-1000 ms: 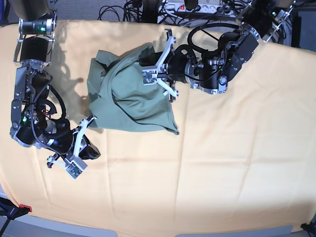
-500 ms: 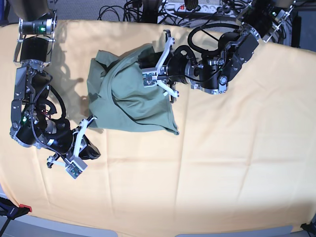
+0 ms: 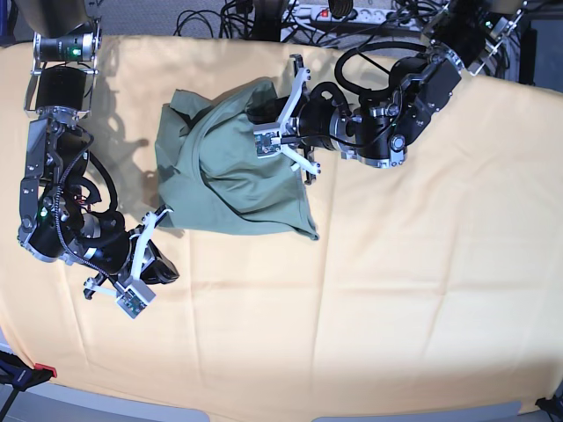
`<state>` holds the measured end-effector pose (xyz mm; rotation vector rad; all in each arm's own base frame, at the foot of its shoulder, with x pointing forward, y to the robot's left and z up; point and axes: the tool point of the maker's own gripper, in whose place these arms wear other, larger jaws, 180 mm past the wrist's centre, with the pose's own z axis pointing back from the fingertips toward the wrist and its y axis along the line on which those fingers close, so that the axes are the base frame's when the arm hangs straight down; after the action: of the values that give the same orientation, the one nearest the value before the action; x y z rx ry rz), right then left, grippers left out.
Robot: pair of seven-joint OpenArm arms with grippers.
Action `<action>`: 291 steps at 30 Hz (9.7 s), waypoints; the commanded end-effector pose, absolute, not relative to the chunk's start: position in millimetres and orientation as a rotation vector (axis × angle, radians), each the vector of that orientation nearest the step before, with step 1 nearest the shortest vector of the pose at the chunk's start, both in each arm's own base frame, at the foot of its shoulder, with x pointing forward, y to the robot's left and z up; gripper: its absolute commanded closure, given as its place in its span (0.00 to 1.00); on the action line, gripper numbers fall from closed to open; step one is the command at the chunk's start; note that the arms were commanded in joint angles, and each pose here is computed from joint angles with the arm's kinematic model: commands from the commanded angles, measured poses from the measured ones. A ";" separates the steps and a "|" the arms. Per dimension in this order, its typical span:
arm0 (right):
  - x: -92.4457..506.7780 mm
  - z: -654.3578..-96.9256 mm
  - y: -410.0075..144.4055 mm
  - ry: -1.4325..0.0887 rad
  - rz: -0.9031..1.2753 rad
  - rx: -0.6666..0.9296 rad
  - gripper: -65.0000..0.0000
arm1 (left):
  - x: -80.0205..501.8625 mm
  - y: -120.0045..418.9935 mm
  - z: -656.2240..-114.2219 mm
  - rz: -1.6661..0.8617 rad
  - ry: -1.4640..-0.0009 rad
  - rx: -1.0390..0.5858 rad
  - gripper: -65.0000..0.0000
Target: Fold the T-shirt properly
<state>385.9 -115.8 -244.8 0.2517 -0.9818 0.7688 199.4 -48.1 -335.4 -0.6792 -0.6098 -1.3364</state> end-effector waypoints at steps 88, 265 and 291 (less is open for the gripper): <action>401.1 -293.6 -130.2 -0.891 0.669 0.318 1.00 | 184.7 6.2 -258.1 -1.213 -0.594 -1.000 1.00; 32.6 -264.8 -288.8 -0.437 0.149 0.216 1.00 | 90.0 178.1 -233.4 -0.808 -0.391 -0.520 1.00; -161.7 -434.3 -193.2 0.294 -0.309 0.691 1.00 | -124.3 175.6 -377.6 -0.083 0.264 -0.845 1.00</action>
<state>-157.5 -188.9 -439.8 0.6929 0.2862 -0.3109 -118.4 173.0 -382.6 -0.8472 0.2423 -0.0728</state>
